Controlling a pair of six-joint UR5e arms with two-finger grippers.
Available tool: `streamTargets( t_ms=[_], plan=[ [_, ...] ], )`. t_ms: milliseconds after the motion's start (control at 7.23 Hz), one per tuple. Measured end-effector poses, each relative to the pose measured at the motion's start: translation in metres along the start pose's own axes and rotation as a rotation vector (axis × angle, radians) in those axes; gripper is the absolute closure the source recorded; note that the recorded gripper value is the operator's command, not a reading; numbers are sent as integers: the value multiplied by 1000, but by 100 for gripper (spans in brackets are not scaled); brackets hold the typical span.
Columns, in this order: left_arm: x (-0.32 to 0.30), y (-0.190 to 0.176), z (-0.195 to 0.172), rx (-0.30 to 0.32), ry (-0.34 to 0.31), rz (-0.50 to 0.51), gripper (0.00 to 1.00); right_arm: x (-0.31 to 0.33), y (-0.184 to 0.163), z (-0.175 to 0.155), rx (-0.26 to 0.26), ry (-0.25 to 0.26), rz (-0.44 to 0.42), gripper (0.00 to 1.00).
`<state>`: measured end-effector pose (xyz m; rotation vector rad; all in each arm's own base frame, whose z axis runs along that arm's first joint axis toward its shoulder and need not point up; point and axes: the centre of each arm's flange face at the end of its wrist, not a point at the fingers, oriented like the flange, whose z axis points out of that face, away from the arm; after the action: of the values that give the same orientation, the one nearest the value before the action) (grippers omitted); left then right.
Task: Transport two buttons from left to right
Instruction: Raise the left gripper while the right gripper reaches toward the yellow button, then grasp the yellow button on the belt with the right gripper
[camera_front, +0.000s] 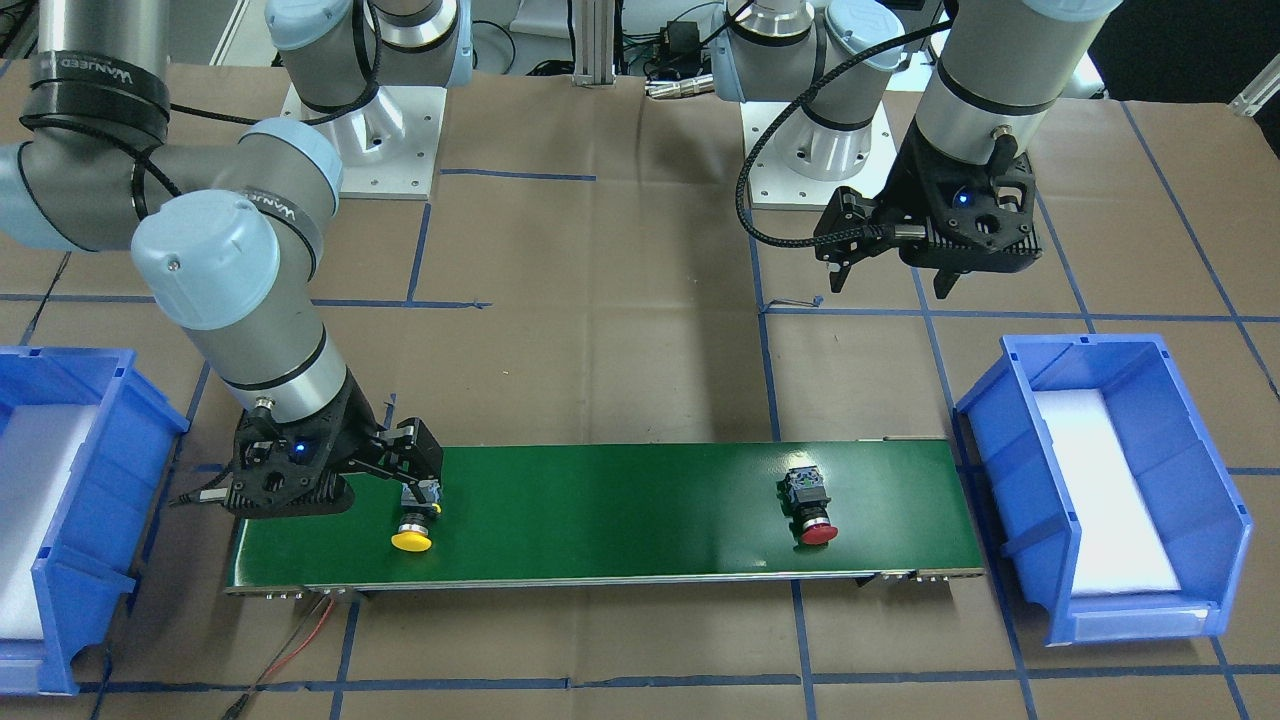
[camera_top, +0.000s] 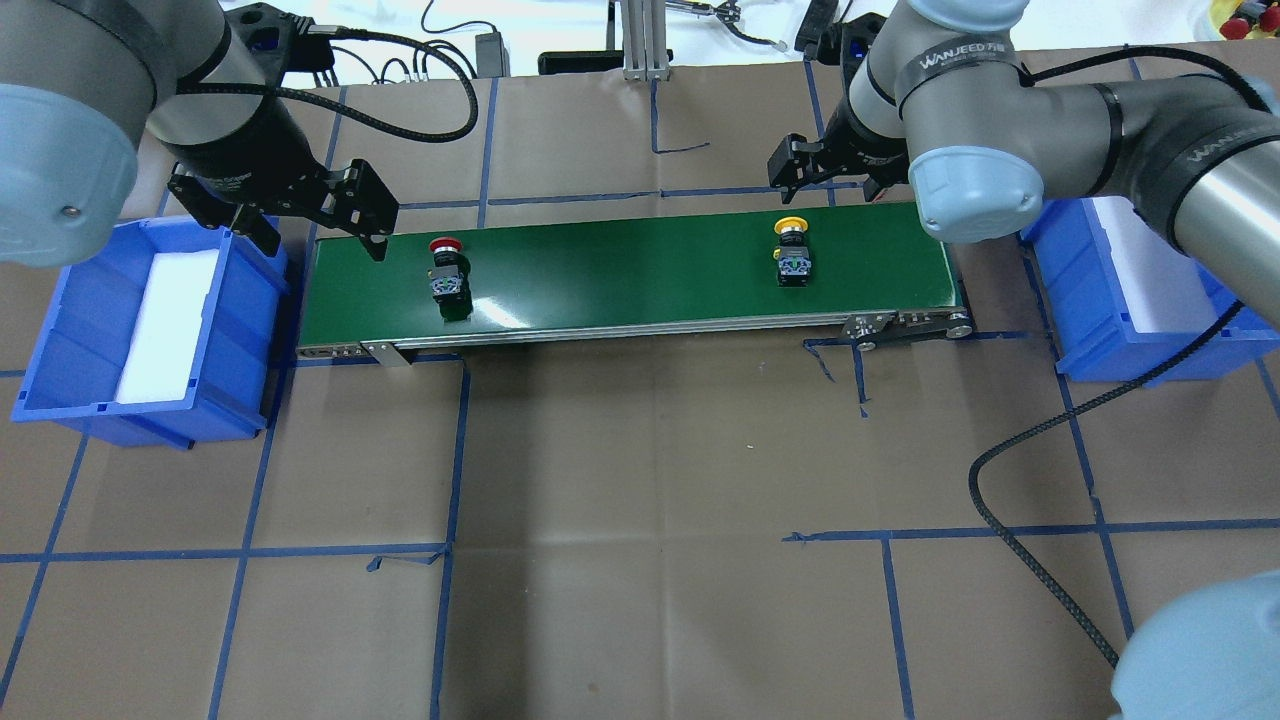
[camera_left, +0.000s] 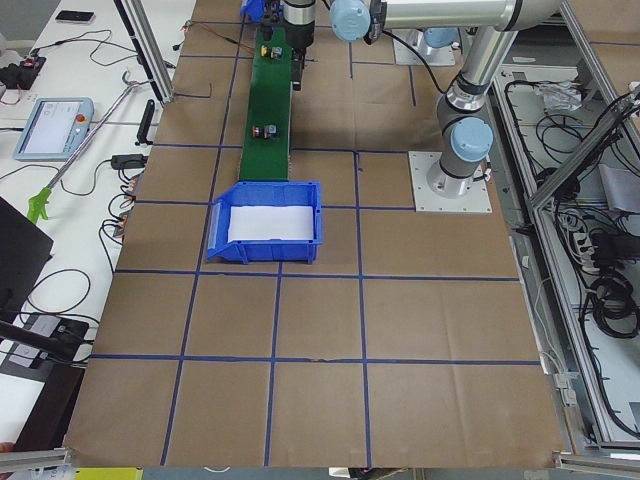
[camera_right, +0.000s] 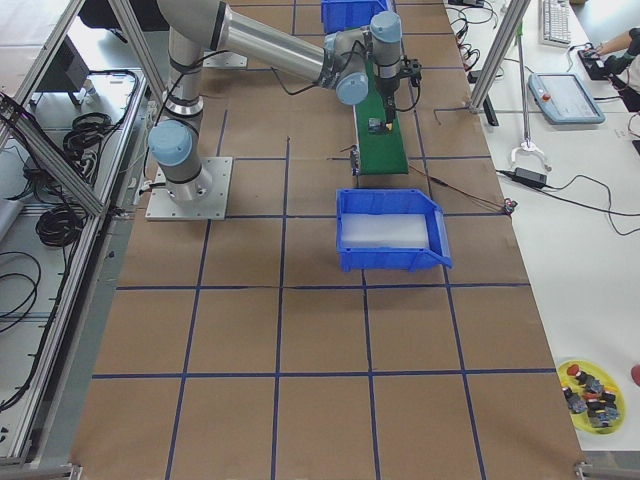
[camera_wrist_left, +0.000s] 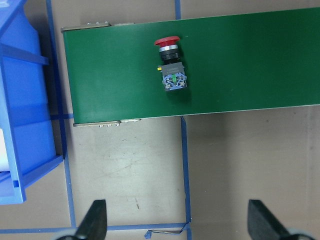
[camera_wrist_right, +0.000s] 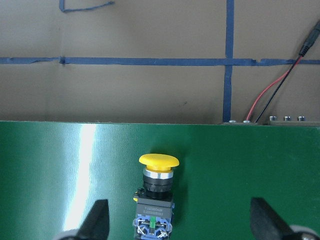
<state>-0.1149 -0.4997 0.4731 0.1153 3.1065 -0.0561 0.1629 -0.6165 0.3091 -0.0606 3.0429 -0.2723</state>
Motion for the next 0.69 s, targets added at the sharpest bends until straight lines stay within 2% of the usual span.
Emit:
streamTargets(
  t_ms=[553,691],
  plan=[
    [1,-2,1,-1,3,-1,0,6,4,42,-69,33,2,3],
    [1,-1,2,-2,4,-1,0,6,4,49,-78,33,4,33]
  ],
)
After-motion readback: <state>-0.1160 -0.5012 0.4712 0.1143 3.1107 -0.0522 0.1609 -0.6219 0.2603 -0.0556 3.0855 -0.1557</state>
